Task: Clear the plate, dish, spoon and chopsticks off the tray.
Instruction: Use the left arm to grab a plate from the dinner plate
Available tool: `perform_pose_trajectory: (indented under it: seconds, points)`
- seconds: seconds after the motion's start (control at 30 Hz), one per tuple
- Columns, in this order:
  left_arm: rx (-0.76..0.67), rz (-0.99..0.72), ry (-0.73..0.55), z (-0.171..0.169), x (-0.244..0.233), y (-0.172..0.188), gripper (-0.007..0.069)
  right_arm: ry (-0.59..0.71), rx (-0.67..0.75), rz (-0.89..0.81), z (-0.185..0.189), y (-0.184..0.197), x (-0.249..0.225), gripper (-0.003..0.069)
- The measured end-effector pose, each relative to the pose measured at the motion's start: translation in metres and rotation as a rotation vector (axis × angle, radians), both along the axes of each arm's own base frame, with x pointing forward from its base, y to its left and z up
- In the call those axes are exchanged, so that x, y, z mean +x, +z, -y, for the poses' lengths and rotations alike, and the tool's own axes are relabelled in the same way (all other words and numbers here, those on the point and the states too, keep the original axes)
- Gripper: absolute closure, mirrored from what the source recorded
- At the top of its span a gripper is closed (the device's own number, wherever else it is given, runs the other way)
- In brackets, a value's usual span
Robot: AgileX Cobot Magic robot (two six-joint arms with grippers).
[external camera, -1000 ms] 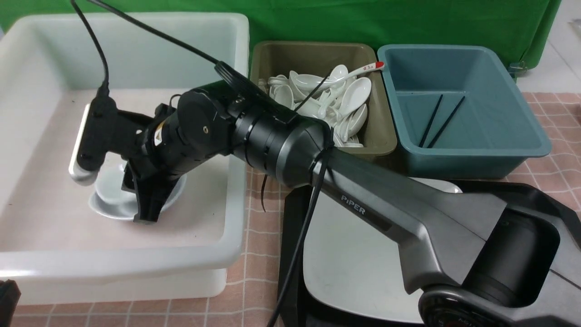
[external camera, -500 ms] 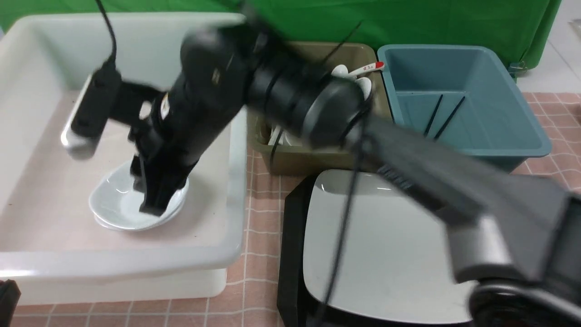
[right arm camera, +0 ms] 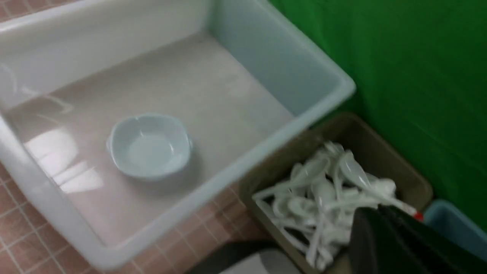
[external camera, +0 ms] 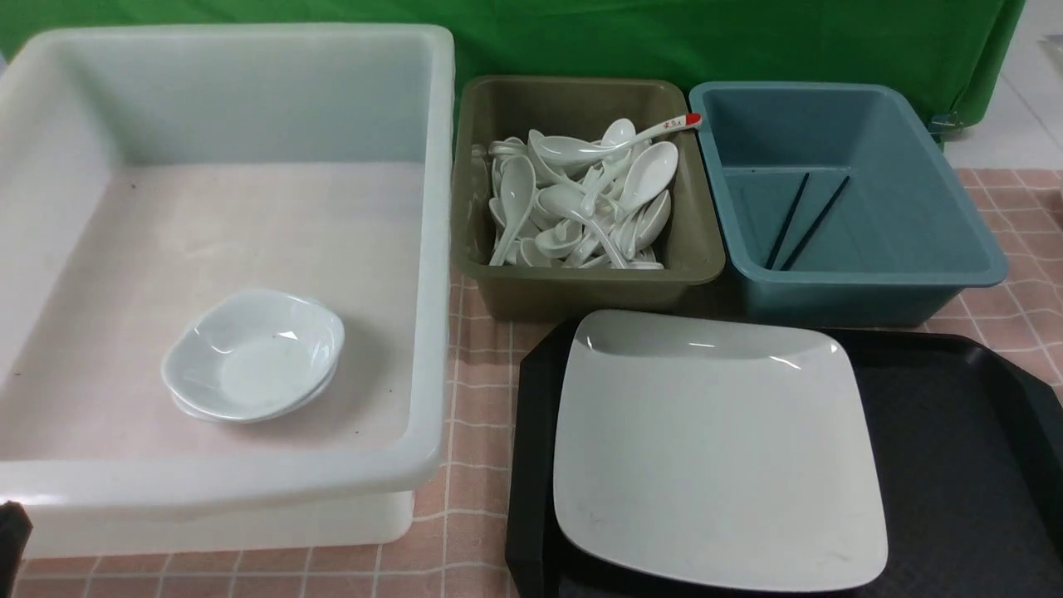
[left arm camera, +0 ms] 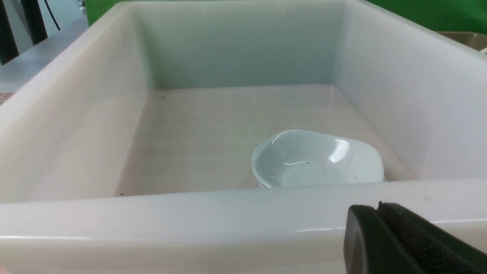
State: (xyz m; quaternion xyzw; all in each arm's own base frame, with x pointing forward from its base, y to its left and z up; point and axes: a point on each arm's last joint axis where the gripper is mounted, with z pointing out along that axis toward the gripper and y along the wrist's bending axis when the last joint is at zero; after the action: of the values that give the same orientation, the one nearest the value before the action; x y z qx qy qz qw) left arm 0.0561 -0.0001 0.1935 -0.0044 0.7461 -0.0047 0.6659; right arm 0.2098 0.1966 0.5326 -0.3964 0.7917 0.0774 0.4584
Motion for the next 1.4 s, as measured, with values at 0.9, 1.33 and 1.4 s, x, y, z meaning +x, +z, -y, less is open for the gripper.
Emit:
perform_pose_trajectory:
  seconds: [0.9, 1.33, 1.4]
  points:
    - [-1.071, 0.206, -0.053, 0.004, -0.008, 0.054, 0.062, -0.54, 0.393, -0.894, 0.2, -0.27, 0.005, 0.0629]
    - [-0.344, -0.603, -0.474, 0.049, 0.062, 0.179, 0.062, -0.554, 0.393, -0.922, 0.201, -0.274, 0.008, 0.0629]
    - [-0.302, -0.769, -0.555, 0.053, 0.1, 0.178, 0.062, -0.54, 0.39, -0.921, 0.199, -0.27, 0.004, 0.0629]
